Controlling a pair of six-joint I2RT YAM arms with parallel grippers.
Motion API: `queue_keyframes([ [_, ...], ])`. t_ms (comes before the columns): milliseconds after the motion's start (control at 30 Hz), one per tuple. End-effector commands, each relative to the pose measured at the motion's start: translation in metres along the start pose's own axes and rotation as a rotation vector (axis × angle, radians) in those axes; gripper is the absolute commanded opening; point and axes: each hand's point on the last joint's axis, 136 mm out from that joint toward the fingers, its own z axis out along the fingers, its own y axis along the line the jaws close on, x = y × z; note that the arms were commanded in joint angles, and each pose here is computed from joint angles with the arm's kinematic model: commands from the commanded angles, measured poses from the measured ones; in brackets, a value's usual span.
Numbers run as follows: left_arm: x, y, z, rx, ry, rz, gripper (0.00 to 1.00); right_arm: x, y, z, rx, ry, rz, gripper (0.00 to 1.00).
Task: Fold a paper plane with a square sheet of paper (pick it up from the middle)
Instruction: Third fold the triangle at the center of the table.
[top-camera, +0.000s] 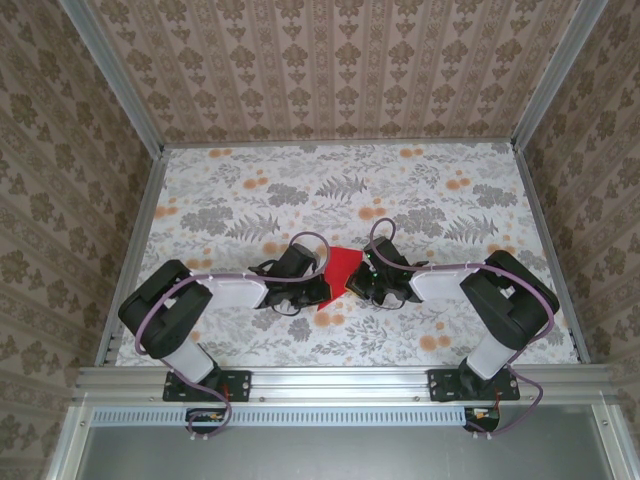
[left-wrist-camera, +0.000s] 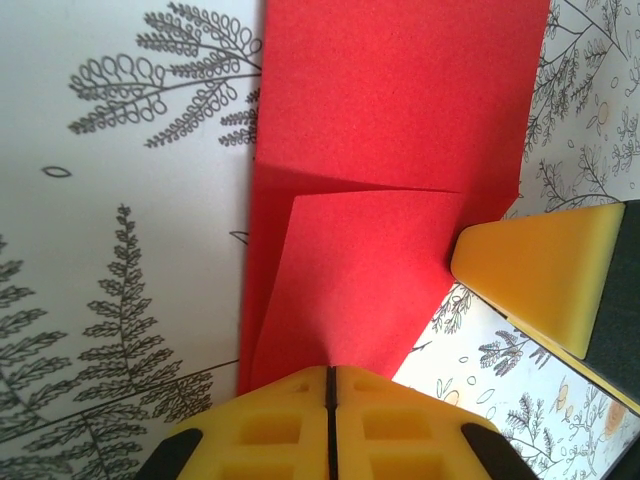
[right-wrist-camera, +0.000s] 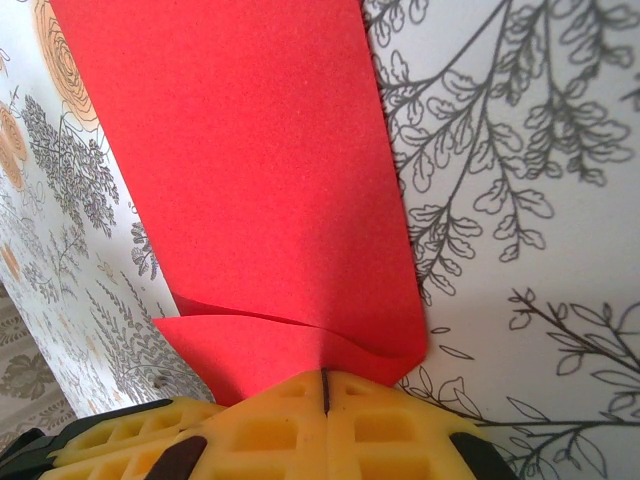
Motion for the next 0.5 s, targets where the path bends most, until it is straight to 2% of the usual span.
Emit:
queue_keyframes([
  [0,0.009,0.029,0.004,-0.116,0.018,0.004,0.07,0.004,-0.059,-0.002,0.198,-0.014,0.042,0.05],
  [267,0.013,0.033,0.008,-0.126,0.047,0.007,0.03,0.004,0.021,-0.014,-0.063,0.024,-0.193,0.05],
  [467,0.013,0.033,0.008,-0.130,0.054,0.018,0.01,0.009,0.033,-0.009,-0.101,0.058,-0.212,0.05],
])
